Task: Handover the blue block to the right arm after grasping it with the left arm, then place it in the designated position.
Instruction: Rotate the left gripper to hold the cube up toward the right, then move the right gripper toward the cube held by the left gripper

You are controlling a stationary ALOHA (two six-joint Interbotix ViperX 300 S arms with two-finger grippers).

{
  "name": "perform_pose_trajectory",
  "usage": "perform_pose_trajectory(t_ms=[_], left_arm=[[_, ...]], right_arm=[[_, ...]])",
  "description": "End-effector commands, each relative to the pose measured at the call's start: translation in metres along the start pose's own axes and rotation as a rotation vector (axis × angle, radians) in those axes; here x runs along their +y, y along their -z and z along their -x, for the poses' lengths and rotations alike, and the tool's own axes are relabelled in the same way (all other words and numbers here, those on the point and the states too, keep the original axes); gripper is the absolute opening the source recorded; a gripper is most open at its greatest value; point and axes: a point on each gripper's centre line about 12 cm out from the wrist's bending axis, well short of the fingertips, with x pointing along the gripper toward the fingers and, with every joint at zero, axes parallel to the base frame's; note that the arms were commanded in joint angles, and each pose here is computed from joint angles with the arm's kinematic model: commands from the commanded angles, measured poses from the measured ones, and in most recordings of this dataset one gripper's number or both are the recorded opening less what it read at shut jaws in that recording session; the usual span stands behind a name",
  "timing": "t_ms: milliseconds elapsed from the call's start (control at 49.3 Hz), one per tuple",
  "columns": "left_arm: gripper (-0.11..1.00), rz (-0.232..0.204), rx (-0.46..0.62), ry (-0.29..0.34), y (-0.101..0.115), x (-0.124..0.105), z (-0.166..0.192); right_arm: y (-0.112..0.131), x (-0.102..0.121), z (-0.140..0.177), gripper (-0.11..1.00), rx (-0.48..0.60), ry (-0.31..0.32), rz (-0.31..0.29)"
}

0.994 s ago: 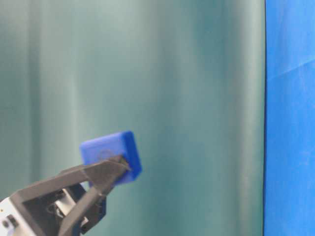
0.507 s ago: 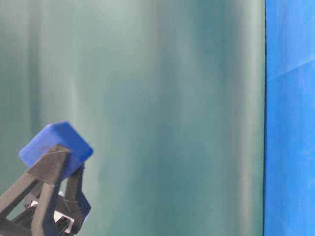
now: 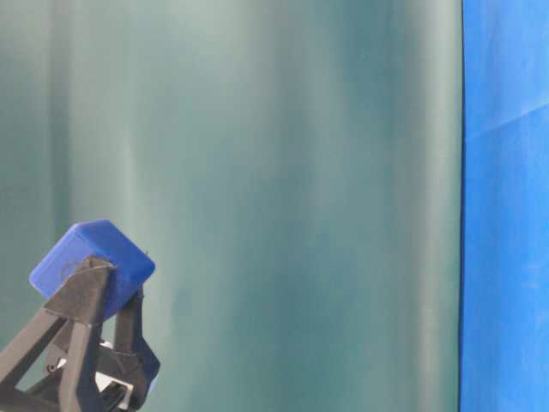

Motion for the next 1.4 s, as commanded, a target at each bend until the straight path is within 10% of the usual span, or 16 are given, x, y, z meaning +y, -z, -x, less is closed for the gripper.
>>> perform_pose_trajectory(t_ms=[0,284,649,994,1380], left_arm=[[0.49,0.000,-0.037,-0.006,-0.010,0.002,0.005],[0.49,0.002,-0.029,-0.011,-0.006,0.004,0.006],[0.49,0.004,-0.033,-0.011,-0.006,0.004,0.006],[0.49,0.006,-0.033,-0.014,-0.006,0.005,0.006],[0.49,0.010,-0.033,-0.021,-0.006,0.008,0.006]], right_arm=[[-0.016,0.001,-0.002,0.96,-0.035,-0.004,0.020],[-0.045,0.003,0.002,0.96,-0.037,-0.005,0.251],[-0.062,0.011,0.003,0.95,-0.117,-0.021,0.822],[-0.056,0.034,-0.002,0.95,-0.214,-0.128,1.214],[-0.054,0.038,-0.004,0.95,-0.219,-0.148,1.267]])
